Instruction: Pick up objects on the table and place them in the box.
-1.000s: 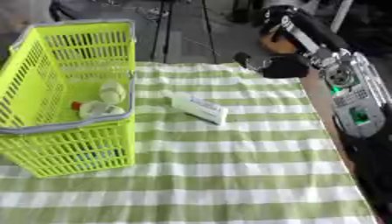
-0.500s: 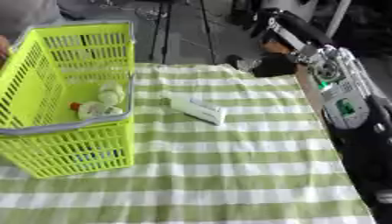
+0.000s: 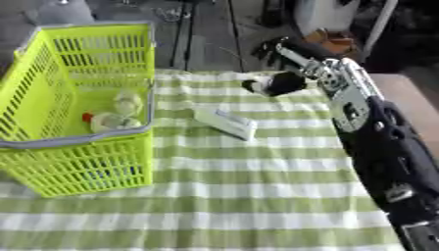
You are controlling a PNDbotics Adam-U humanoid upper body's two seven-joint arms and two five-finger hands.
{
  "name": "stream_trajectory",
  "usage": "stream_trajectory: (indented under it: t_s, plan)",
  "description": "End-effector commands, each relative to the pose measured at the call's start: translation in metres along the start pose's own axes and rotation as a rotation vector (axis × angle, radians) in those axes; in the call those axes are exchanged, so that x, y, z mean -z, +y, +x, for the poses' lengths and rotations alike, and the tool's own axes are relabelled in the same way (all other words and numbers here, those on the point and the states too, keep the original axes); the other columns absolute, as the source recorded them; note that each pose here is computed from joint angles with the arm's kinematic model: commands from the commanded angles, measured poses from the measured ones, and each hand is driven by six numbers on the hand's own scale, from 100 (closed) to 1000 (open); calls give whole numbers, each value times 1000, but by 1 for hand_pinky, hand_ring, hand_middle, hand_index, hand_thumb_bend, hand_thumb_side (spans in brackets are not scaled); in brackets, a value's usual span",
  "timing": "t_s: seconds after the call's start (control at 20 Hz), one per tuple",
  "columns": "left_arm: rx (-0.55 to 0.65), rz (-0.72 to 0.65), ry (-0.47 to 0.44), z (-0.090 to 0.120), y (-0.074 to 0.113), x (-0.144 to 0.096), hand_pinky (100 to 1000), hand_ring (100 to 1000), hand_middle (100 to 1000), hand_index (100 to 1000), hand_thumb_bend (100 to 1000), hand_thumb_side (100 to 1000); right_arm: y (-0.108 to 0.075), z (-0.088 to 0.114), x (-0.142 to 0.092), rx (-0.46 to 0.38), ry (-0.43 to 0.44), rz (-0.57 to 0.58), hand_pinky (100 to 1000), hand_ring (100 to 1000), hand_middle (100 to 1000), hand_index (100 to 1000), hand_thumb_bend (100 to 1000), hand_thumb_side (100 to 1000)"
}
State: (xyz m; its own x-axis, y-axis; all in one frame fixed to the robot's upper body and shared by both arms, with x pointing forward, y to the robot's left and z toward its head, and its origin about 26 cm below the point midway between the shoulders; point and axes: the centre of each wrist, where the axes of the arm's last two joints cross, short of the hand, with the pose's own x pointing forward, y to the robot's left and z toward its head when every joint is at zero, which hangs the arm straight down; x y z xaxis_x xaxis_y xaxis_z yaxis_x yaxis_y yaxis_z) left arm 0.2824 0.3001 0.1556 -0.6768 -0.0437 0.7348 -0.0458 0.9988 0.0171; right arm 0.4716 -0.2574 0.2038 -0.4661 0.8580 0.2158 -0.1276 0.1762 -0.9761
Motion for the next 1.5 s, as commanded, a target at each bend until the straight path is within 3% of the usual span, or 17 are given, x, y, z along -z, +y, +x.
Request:
stream_trajectory:
  t_s: [0.05, 0.3, 0.65, 1.5]
  plan:
    - [10, -26, -25, 7, -1, 4, 719, 1000, 883, 801, 258, 873, -9, -2, 8, -33, 27, 40, 639, 729, 765, 867, 539, 525]
    - [4, -38, -26, 7, -3, 4, 719, 1000, 883, 801, 256, 875, 0, 2, 23, -36, 64, 126, 663, 752, 785, 879, 539, 534]
    - [-6, -56, -33, 7, -6, 6, 720, 1000, 883, 802, 254, 876, 11, 7, 33, -91, 114, 154, 674, 756, 793, 878, 552, 532]
    - [-15, -54, -38, 7, -7, 7, 720, 1000, 882, 802, 255, 875, 41, -15, 28, -245, 272, 288, 714, 770, 825, 870, 601, 530]
